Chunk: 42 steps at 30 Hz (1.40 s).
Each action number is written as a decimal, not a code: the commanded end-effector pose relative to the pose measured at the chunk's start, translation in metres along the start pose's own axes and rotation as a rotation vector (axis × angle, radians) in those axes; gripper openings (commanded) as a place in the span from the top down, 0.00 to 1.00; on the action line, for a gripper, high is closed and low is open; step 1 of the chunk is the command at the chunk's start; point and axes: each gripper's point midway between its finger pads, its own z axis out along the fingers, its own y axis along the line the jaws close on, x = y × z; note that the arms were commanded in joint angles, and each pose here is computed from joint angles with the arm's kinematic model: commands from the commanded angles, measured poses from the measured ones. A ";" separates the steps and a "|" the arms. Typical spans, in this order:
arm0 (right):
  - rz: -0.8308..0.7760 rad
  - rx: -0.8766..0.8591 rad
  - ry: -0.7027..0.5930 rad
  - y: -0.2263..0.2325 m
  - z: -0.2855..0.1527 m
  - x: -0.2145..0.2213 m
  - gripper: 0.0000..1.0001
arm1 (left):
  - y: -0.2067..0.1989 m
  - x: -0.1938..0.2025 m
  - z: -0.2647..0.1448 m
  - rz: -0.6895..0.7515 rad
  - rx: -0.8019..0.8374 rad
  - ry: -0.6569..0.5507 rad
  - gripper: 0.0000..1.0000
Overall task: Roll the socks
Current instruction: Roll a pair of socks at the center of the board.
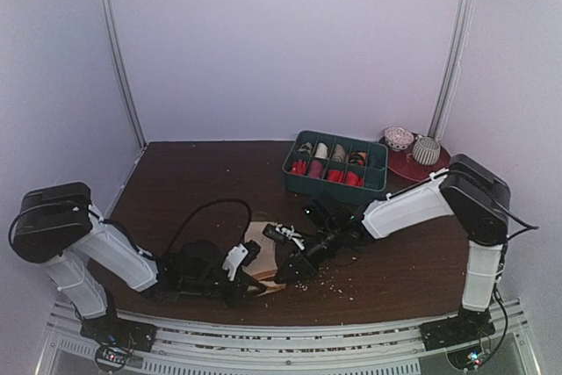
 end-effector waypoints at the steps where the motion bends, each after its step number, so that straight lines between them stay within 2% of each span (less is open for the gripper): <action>1: -0.407 0.227 -0.156 0.012 -0.020 -0.035 0.78 | 0.029 0.088 -0.011 -0.226 -0.084 0.347 1.00; 5: -0.687 0.336 -0.084 0.020 -0.008 -0.013 0.75 | 0.027 0.104 -0.014 -0.287 -0.078 0.427 1.00; 8: -0.831 0.411 -0.046 0.021 -0.002 0.000 0.70 | 0.027 0.110 -0.016 -0.309 -0.079 0.460 1.00; 14: -0.886 0.509 0.044 -0.003 0.000 0.012 0.70 | 0.025 0.117 -0.019 -0.334 -0.069 0.493 1.00; 18: -0.933 0.558 0.051 -0.010 -0.002 0.008 0.69 | 0.023 0.120 -0.020 -0.338 -0.055 0.507 1.00; 28: -0.929 0.468 0.179 -0.018 0.024 0.035 0.68 | 0.024 0.125 -0.021 -0.335 -0.043 0.529 1.00; 31: -0.907 0.467 0.222 -0.026 0.031 0.044 0.62 | 0.023 0.126 -0.020 -0.334 -0.032 0.529 1.00; 33: -0.887 0.473 0.269 -0.033 0.034 0.053 0.62 | 0.024 0.125 -0.020 -0.328 -0.032 0.529 1.00; 38: -0.748 0.487 0.358 -0.047 0.034 0.079 0.84 | 0.031 0.109 -0.019 -0.241 -0.075 0.484 1.00; 39: -0.720 0.477 0.369 -0.046 0.034 0.083 0.87 | 0.035 0.102 -0.021 -0.217 -0.103 0.469 0.94; 42: -0.610 0.397 0.391 -0.035 0.038 0.097 0.91 | 0.046 0.073 -0.029 -0.133 -0.202 0.402 0.65</action>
